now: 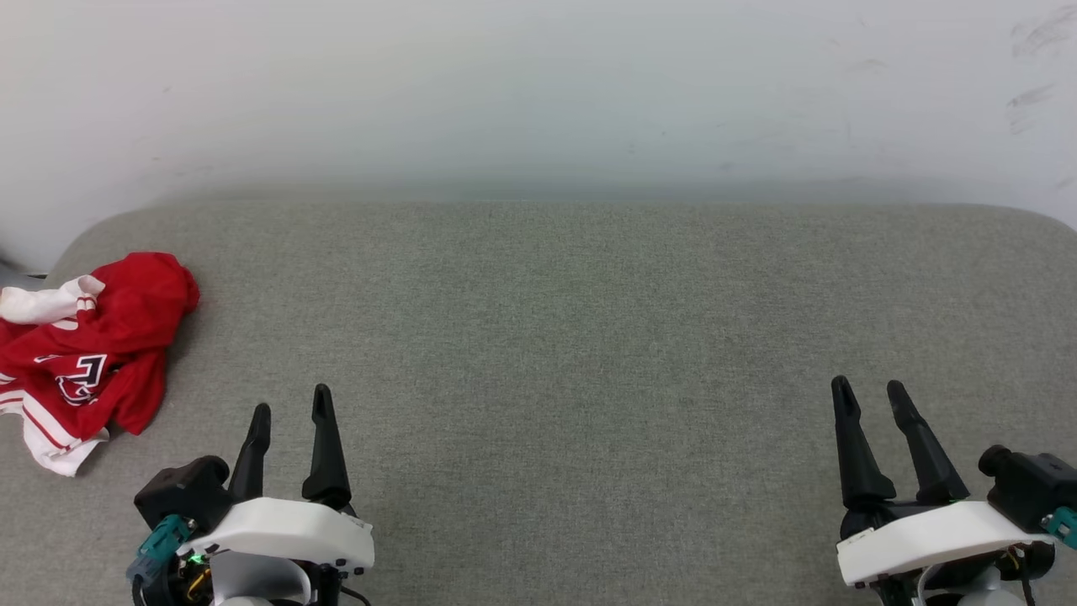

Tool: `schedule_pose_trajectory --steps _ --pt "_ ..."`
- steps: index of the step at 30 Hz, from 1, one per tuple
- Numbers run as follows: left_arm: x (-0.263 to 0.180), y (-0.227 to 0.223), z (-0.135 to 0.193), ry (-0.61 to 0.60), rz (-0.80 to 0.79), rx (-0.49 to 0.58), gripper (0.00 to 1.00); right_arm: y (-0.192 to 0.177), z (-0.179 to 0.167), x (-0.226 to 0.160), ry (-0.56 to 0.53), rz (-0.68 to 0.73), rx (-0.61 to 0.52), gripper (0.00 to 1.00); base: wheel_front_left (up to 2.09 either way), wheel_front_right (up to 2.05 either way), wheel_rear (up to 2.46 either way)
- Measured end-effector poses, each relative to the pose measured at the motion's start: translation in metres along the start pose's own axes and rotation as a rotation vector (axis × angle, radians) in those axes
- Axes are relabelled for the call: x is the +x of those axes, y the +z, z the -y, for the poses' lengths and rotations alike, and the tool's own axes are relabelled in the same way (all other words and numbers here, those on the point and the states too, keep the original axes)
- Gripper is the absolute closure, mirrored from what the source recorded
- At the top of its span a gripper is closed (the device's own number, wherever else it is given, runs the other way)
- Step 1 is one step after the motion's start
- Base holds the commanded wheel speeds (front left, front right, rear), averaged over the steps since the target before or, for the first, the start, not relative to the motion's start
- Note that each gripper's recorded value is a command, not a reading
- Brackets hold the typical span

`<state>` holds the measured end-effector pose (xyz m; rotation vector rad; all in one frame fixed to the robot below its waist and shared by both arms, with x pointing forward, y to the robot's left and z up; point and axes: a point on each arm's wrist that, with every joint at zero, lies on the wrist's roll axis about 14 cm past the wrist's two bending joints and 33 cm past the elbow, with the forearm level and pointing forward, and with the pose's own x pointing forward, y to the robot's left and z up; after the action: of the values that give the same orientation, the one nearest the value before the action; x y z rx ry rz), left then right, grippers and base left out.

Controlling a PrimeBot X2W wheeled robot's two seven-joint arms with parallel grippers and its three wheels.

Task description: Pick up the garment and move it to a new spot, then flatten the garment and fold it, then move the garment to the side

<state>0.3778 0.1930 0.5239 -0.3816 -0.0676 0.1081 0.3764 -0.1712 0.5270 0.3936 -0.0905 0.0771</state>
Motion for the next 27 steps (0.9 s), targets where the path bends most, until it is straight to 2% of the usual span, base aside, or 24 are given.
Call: schedule_pose_trajectory --steps 13,27 --pt "-0.003 0.005 0.009 -0.034 0.038 0.134 0.00 0.003 -0.007 -0.001 0.032 0.018 -0.128 0.00 0.00 0.00 0.00" --pt "-0.007 0.010 0.016 -0.064 0.085 0.233 0.00 0.006 -0.011 -0.003 0.055 0.042 -0.215 0.00 0.00 0.00 0.00"
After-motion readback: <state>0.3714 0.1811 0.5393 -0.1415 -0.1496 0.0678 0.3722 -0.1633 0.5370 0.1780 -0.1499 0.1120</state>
